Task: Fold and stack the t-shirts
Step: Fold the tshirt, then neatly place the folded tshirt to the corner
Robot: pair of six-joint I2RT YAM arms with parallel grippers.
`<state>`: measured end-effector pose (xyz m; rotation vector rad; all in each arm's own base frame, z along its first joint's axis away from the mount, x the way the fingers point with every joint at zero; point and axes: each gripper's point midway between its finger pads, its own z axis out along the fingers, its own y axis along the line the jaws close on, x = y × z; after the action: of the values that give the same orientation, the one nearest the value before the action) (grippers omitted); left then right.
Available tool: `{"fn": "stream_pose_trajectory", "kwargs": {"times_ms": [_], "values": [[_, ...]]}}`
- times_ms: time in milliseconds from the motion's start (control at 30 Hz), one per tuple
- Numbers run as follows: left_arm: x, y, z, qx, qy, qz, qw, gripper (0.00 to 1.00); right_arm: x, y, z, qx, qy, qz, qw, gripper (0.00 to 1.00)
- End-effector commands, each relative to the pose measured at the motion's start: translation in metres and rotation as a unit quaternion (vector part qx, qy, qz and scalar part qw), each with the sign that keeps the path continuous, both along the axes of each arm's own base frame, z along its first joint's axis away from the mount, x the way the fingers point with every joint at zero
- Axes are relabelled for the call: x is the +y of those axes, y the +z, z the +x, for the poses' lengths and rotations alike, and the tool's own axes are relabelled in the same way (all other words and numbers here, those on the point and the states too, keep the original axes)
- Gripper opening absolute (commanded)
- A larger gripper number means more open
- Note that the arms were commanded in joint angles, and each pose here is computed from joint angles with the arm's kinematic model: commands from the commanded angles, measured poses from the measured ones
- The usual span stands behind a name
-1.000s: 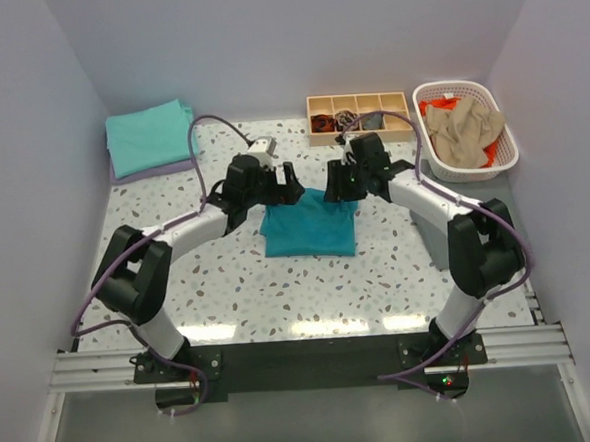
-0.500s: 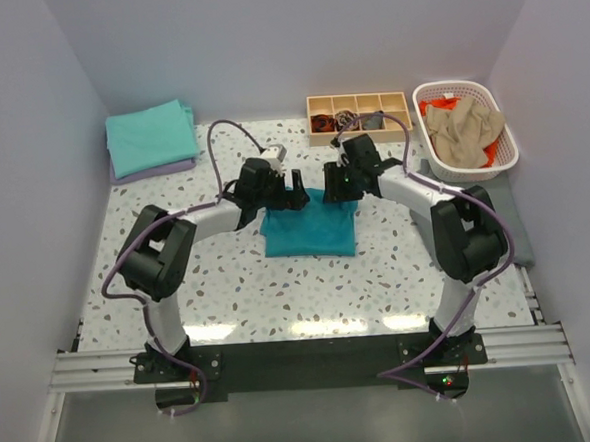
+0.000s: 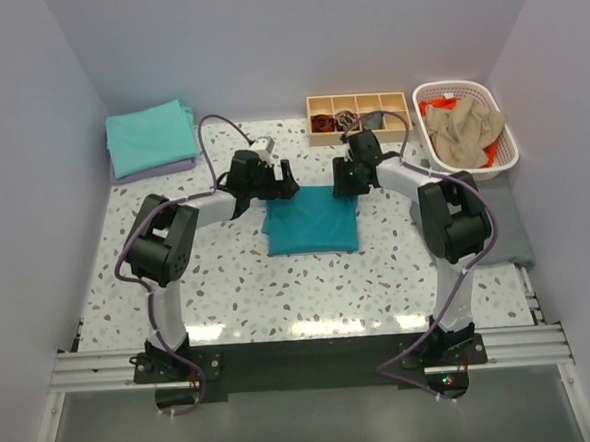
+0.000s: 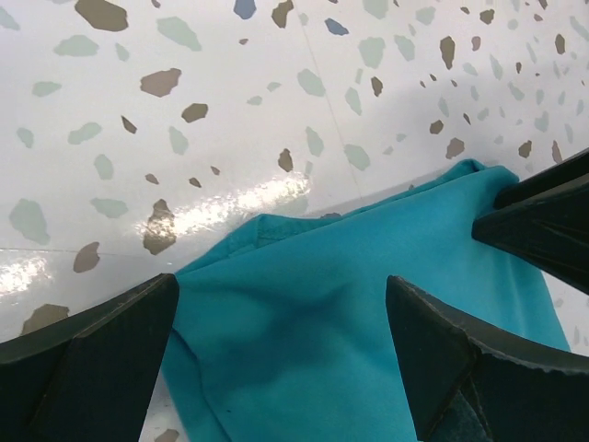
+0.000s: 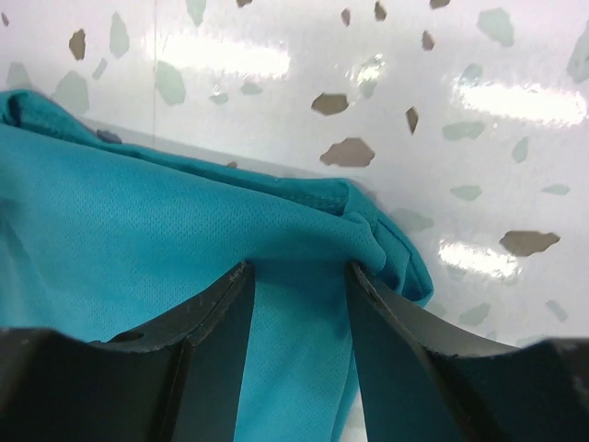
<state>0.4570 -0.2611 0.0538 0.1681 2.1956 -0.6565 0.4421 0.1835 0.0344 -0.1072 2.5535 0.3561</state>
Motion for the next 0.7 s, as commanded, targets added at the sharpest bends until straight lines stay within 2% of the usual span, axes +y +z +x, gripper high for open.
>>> {"fn": "stream_pose_trajectory", "kwargs": {"times_ms": [0, 167, 267, 467, 667], "values": [[0.000, 0.011, 0.022, -0.039, -0.009, -0.005, 0.999, 1.00, -0.007, 0.012, 0.031, -0.036, -0.006, -0.004, 0.999, 0.49], [0.002, -0.005, 0.021, -0.029, -0.010, 0.007, 0.999, 1.00, -0.014, 0.012, 0.040, -0.038, -0.012, -0.011, 0.999, 0.49], [0.007, -0.006, 0.022, -0.031, -0.003, 0.013, 0.999, 1.00, -0.014, 0.030, 0.047, -0.062, -0.009, 0.001, 0.998, 0.49], [0.028, 0.026, 0.027, -0.068, 0.041, 0.042, 0.996, 1.00, -0.039, 0.071, 0.050, -0.101, -0.026, -0.026, 0.994, 0.53], [0.036, 0.051, 0.017, -0.073, 0.051, 0.039, 0.995, 1.00, -0.045, 0.070, 0.035, -0.087, -0.034, -0.021, 0.995, 0.54]]}}
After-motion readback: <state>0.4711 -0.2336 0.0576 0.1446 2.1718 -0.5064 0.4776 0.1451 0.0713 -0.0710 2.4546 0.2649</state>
